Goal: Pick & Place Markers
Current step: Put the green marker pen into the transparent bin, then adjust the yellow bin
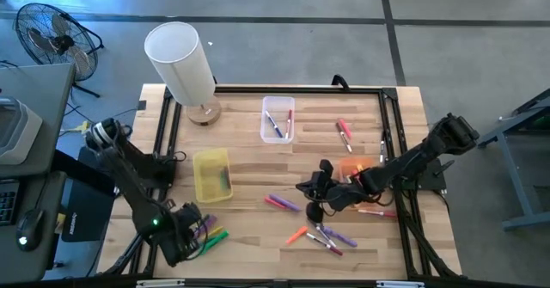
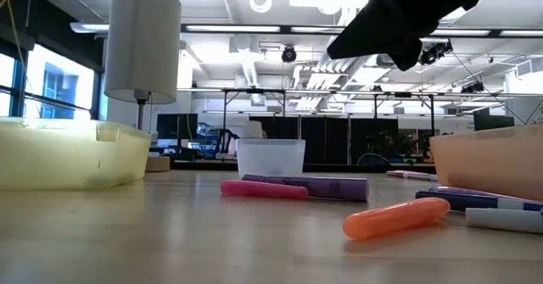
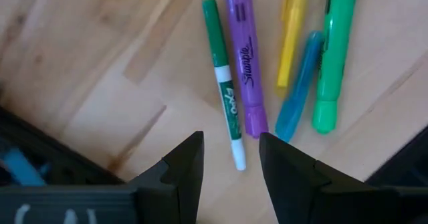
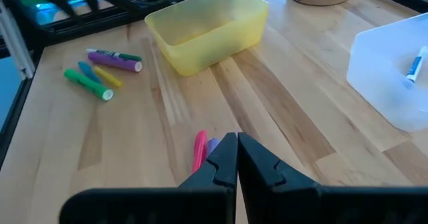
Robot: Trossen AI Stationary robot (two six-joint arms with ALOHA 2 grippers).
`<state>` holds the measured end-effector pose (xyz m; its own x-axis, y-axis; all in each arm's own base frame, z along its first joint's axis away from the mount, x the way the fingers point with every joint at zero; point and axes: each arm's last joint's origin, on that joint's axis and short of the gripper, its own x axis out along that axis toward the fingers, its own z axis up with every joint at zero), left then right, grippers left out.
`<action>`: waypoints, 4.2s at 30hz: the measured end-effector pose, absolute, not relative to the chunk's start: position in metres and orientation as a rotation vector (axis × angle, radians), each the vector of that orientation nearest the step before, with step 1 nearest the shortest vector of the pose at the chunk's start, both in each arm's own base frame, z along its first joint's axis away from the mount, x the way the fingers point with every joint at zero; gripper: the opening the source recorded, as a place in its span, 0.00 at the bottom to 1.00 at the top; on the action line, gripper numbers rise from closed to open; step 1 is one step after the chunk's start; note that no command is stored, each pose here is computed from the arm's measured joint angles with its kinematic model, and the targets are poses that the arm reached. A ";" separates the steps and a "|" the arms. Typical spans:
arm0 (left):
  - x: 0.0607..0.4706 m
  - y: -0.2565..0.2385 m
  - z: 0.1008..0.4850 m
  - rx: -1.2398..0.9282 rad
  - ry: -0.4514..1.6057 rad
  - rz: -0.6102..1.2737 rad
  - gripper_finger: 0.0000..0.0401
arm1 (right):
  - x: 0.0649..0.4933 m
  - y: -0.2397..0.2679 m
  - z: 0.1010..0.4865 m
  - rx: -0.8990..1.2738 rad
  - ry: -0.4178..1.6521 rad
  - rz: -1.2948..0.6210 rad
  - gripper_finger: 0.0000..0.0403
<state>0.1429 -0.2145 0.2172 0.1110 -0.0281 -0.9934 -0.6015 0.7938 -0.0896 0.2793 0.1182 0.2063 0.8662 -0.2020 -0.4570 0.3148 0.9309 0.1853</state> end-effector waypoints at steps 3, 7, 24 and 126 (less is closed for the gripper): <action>0.144 -0.226 0.205 -0.528 1.421 0.444 0.36 | 0.280 0.116 0.206 0.264 0.447 -0.281 0.00; 0.146 -0.236 0.192 -0.525 1.481 0.426 0.36 | 0.280 0.116 0.206 0.265 0.447 -0.281 0.00; 0.131 -0.243 0.165 -0.567 1.530 0.453 0.36 | 0.283 0.117 0.211 0.242 0.411 -0.256 0.00; 0.350 0.175 0.216 -0.808 0.785 0.483 0.03 | 0.292 0.095 0.209 0.194 0.454 -0.228 0.00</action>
